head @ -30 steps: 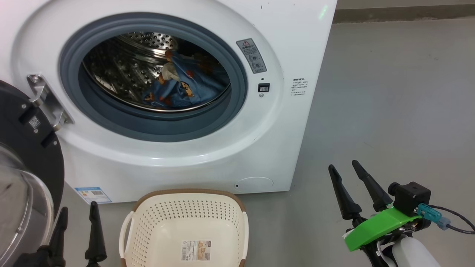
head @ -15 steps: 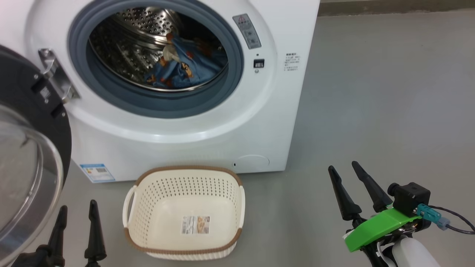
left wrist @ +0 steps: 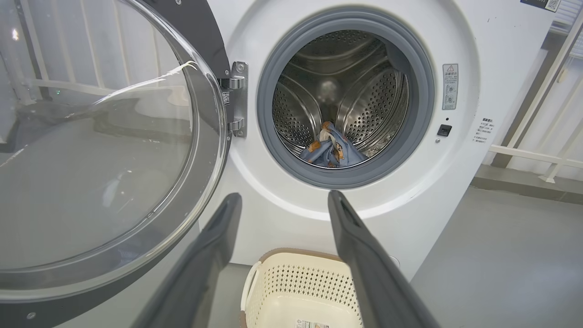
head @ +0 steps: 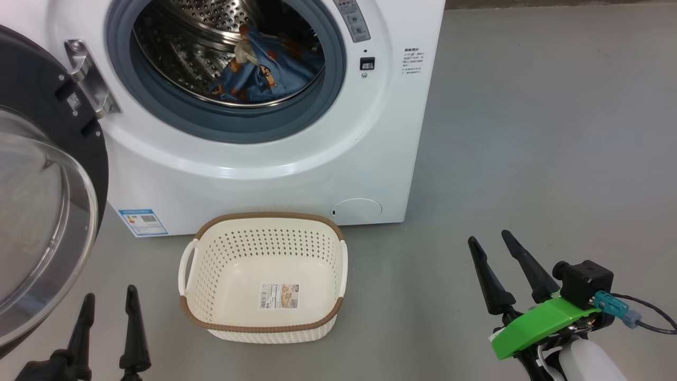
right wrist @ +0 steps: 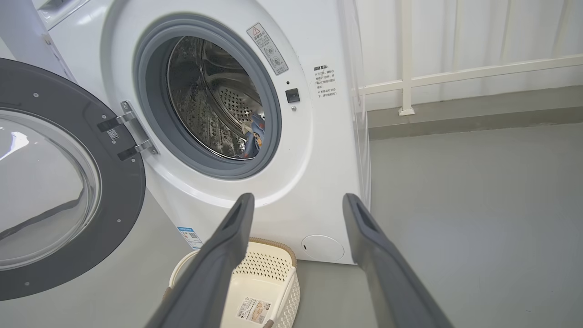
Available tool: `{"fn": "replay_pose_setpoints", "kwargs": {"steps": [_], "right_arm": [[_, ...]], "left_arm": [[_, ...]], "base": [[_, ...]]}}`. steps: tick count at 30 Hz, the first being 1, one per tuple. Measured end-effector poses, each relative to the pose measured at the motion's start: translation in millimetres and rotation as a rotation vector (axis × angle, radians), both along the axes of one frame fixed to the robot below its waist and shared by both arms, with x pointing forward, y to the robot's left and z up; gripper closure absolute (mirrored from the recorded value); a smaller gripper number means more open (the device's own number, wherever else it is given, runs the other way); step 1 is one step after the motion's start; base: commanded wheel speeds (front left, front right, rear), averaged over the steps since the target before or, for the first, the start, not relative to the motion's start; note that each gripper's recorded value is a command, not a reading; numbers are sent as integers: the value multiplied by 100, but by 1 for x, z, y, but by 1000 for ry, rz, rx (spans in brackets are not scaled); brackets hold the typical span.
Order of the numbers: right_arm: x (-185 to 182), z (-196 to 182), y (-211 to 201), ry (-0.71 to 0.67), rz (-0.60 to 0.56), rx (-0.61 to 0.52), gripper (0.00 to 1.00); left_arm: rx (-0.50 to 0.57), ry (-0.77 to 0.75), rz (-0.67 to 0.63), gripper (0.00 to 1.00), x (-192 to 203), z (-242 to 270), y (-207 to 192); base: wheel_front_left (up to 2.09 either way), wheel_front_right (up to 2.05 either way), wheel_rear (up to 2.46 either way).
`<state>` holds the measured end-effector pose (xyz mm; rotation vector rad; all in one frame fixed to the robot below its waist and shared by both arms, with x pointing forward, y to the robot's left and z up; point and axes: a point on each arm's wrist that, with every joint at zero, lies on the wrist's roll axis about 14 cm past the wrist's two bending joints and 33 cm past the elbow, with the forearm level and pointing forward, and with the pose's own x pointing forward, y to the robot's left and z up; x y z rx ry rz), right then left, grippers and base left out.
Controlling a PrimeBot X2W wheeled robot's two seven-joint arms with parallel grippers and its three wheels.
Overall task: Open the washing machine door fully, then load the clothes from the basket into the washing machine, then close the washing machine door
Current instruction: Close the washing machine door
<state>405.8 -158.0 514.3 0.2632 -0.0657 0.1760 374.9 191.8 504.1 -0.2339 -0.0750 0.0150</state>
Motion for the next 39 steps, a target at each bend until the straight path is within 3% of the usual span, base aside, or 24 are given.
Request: {"fn": "replay_pose_setpoints", "kwargs": {"steps": [39], "right_arm": [[7, 4, 17, -10, 45, 3, 0]], "left_arm": [[9, -4, 65, 0, -11, 2, 21]], "base": [[0, 0, 0]]}}
